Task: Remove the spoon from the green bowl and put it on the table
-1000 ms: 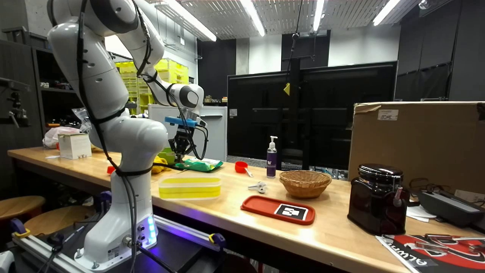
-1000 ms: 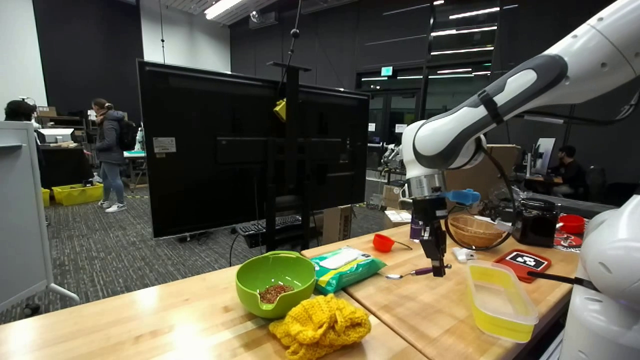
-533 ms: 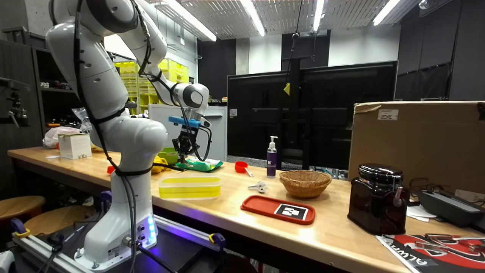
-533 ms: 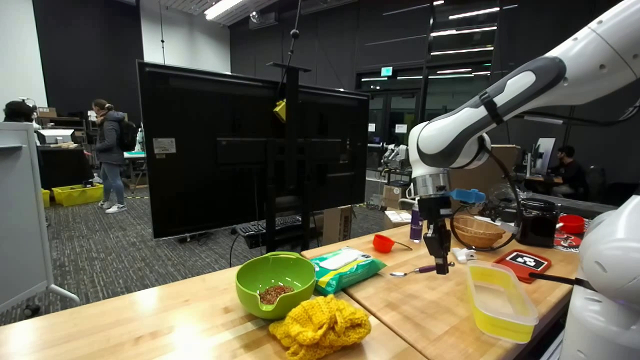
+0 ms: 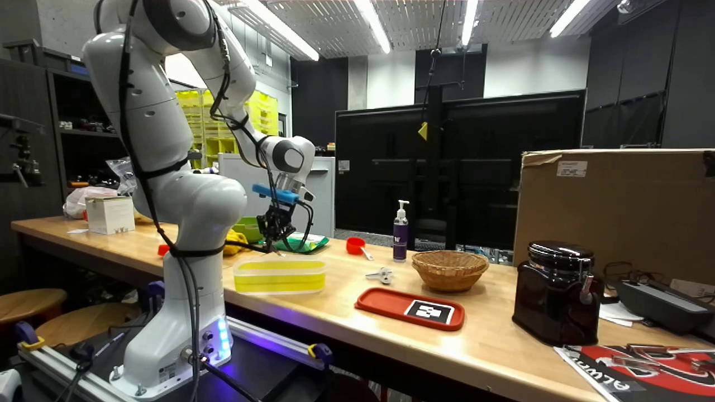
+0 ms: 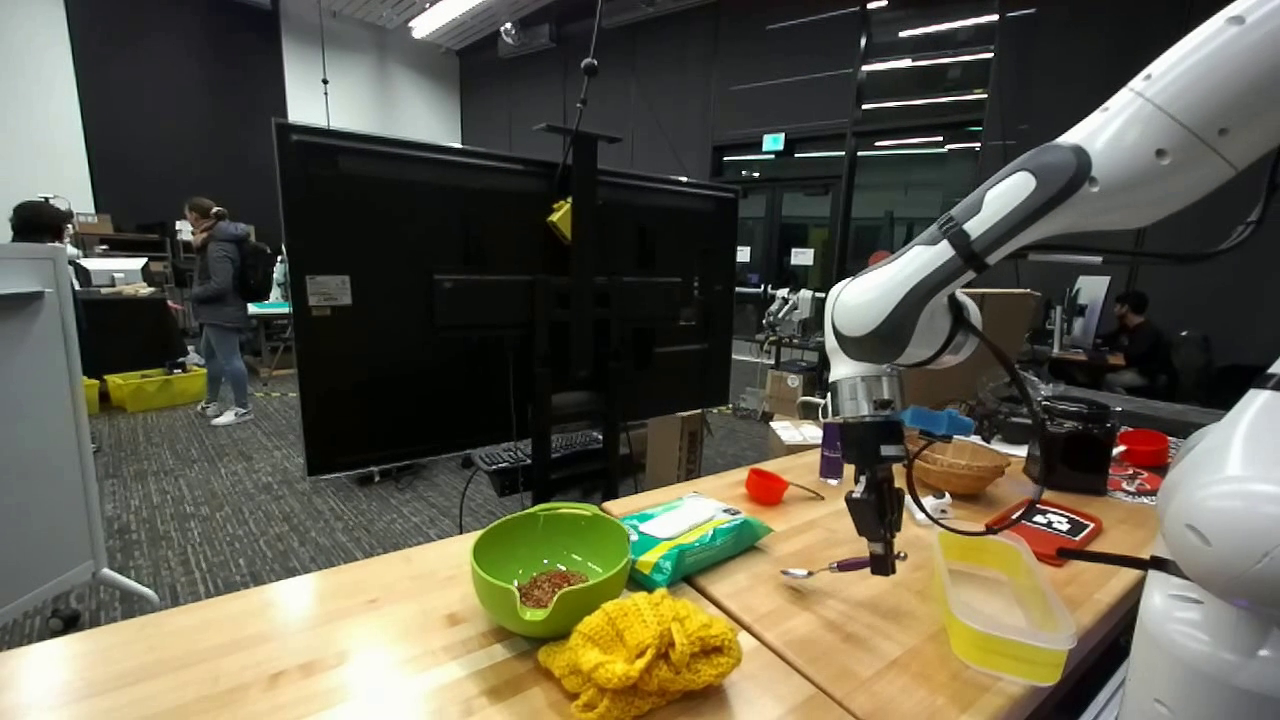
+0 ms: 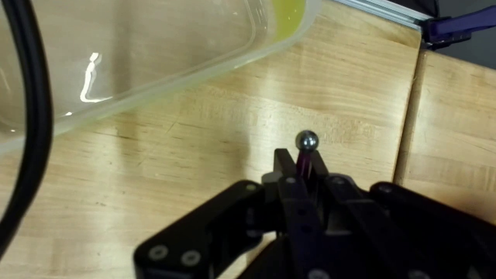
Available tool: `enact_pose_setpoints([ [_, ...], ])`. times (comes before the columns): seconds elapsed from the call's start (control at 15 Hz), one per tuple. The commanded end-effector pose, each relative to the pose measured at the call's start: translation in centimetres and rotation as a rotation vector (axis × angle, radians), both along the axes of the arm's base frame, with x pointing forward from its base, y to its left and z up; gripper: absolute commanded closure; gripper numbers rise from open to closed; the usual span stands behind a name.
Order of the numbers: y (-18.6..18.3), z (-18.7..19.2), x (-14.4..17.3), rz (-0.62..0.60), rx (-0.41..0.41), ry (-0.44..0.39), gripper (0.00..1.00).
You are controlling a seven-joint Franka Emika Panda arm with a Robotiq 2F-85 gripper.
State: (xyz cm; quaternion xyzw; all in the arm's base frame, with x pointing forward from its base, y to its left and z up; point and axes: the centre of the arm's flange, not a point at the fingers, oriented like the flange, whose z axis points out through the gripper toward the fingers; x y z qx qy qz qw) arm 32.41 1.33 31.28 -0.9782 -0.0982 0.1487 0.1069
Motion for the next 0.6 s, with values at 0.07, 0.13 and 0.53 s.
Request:
enact_pose_setpoints([
  [0.07,0.9,-4.1,0.1,-0.014,0.083,0.014,0.98],
  [0.13,1.1,-4.8,0.2,-0.017,0.094,0.022,0.98],
  [0.53,2.1,-5.7,0.1,-0.021,0.12,0.072,0.62],
])
